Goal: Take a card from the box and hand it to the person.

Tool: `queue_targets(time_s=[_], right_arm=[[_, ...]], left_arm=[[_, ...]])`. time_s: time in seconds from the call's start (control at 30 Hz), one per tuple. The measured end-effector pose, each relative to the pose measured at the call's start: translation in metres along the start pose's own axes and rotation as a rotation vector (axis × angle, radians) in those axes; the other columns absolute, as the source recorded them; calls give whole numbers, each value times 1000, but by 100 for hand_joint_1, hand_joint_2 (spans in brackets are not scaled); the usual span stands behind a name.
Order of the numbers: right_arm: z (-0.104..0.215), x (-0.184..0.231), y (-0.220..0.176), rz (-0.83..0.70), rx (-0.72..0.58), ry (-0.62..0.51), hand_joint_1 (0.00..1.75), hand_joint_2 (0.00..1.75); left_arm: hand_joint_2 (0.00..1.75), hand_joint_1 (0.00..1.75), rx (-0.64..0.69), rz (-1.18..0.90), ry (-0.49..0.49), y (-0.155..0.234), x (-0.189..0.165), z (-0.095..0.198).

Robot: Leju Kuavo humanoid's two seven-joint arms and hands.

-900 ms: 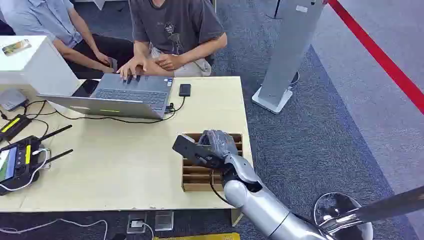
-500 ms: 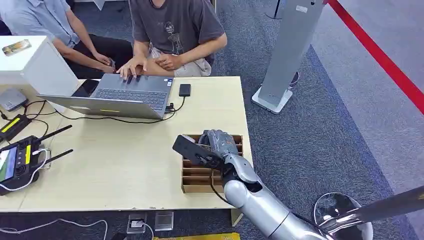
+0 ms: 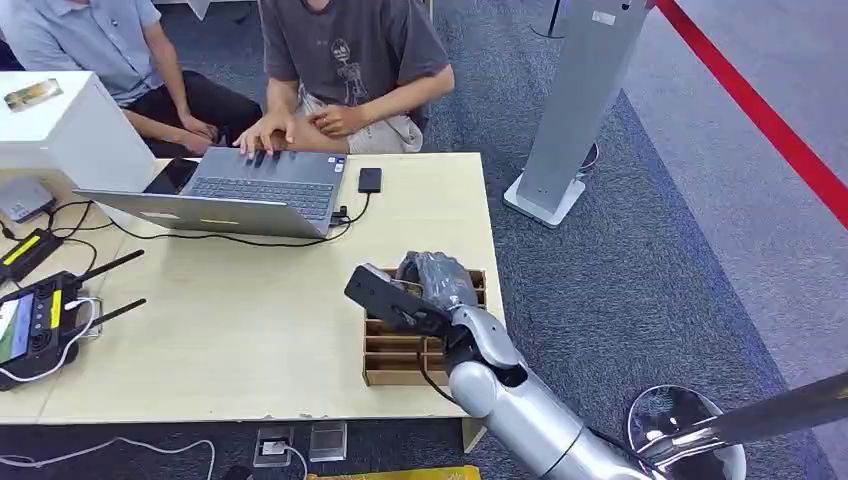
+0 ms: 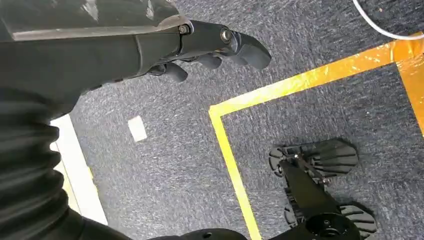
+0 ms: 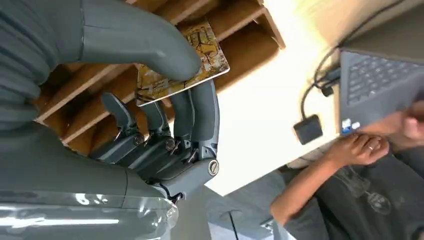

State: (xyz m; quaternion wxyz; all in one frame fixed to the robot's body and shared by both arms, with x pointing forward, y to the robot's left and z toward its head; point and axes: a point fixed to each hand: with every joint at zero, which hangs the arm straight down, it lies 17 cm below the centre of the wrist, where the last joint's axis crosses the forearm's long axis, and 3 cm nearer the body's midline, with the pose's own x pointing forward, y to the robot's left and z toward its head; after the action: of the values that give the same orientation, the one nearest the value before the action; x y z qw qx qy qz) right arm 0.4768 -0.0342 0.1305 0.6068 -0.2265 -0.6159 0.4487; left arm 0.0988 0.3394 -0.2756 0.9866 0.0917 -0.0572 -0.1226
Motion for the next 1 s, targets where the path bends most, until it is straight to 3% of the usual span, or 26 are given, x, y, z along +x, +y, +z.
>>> queue_targets(time_s=[0.43,0.6,0.83,1.0], right_arm=[[22,35,-85,-61,-179,-146,148,175],[23,43,-100,-60,-200,-193,148,175],[6,55,-113,-32,-196,-255,148,175],[-43,67,-128,16,-158,-339,148,175]], left_arm=[[175,0,-1,2,-7,-1,-1,0],[175,0,-1,1,-8,-1,0,0],[175,0,-2,-10,-18,1,8,0],[175,0,2,-29,-46,6,31,2]])
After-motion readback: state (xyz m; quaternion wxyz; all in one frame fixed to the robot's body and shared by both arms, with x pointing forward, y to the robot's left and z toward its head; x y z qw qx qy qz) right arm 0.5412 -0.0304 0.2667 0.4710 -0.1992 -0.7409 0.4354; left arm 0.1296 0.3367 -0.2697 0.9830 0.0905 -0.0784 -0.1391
